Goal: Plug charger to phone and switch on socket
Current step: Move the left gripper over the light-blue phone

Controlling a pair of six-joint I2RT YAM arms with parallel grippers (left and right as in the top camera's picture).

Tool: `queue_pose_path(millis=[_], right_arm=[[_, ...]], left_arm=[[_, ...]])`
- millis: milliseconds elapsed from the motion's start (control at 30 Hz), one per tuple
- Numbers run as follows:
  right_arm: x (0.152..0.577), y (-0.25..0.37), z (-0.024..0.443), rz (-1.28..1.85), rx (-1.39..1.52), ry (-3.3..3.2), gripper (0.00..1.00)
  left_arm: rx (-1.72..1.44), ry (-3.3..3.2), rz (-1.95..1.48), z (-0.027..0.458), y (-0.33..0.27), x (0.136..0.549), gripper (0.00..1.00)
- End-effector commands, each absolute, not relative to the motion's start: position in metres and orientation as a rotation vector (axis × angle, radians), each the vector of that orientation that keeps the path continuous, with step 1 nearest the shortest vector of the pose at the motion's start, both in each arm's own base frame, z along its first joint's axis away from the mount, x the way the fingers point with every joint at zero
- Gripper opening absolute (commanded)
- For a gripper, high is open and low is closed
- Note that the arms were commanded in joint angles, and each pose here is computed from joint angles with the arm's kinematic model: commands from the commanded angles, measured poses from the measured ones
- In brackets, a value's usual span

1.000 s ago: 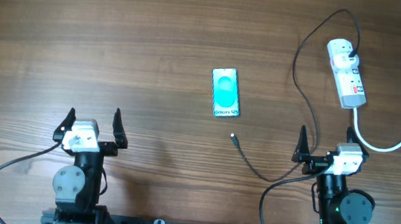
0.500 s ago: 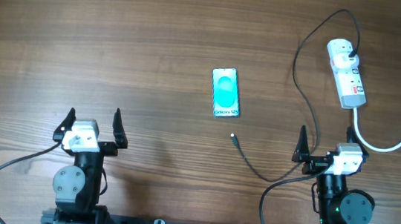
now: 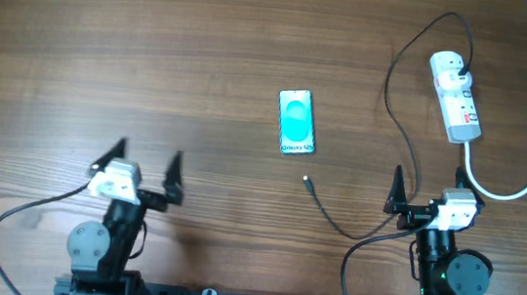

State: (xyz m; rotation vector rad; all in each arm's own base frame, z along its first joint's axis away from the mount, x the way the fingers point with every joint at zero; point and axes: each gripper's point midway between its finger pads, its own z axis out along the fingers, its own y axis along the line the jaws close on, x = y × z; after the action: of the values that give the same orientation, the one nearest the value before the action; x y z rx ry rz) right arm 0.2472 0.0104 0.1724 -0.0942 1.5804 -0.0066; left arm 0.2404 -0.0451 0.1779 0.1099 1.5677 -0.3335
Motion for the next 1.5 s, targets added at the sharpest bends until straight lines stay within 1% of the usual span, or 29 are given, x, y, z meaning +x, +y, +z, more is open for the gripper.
queue_pose_path(millis=[0,100,167,233,267,433,500,633,733,900,1000,1167,1267,1333,1467], right_arm=[[0.247,0.009,0.172,0.000,-0.081,1.580,1.00],[0.247,0.009,0.172,0.000,-0.081,1.580,1.00],[0.247,0.009,0.172,0.000,-0.081,1.580,1.00],[0.247,0.009,0.172,0.000,-0.081,1.580,1.00],[0.247,0.009,0.172,0.000,-0.081,1.580,1.00],[0.247,0.009,0.172,0.000,-0.081,1.580,1.00],[0.247,0.009,0.172,0.000,-0.081,1.580,1.00],[0.247,0.009,0.172,0.000,-0.081,1.580,1.00],[0.247,0.009,0.172,0.000,-0.081,1.580,1.00],[0.247,0.009,0.172,0.000,-0.081,1.580,1.00],[0.247,0.009,0.172,0.000,-0.081,1.580,1.00],[0.247,0.009,0.172,0.000,-0.081,1.580,1.00],[0.247,0.009,0.172,0.000,-0.081,1.580,1.00],[0.247,0.009,0.172,0.000,-0.081,1.580,1.00],[0.247,0.009,0.172,0.001,-0.081,1.580,1.00]], left_arm=[[0.493,1.426,-0.744,0.205,-0.119,0.194,1.00],[0.712,1.200,-0.746,0.240,-0.137,0.163,1.00],[0.748,1.061,-0.695,0.266,-0.137,0.150,1.00],[0.710,0.956,-0.683,0.292,-0.133,0.138,1.00],[0.640,0.887,-0.680,0.312,-0.125,0.132,1.00],[0.346,0.742,-0.705,0.378,-0.088,0.122,1.00],[0.312,0.798,-0.717,0.398,-0.086,0.126,1.00],[0.143,1.193,-0.810,0.418,-0.085,0.166,1.00],[0.226,1.389,-0.808,0.428,-0.099,0.179,1.00],[0.276,1.527,-0.968,0.433,-0.118,0.199,1.00],[0.230,1.584,-1.060,0.433,-0.121,0.215,1.00],[0.149,1.769,-1.141,0.412,-0.131,0.252,1.00],[0.030,1.951,-1.115,0.380,-0.142,0.283,1.00],[-0.054,2.103,-1.035,0.352,-0.152,0.302,0.99],[-0.145,2.432,-0.651,0.287,-0.173,0.327,1.00]])
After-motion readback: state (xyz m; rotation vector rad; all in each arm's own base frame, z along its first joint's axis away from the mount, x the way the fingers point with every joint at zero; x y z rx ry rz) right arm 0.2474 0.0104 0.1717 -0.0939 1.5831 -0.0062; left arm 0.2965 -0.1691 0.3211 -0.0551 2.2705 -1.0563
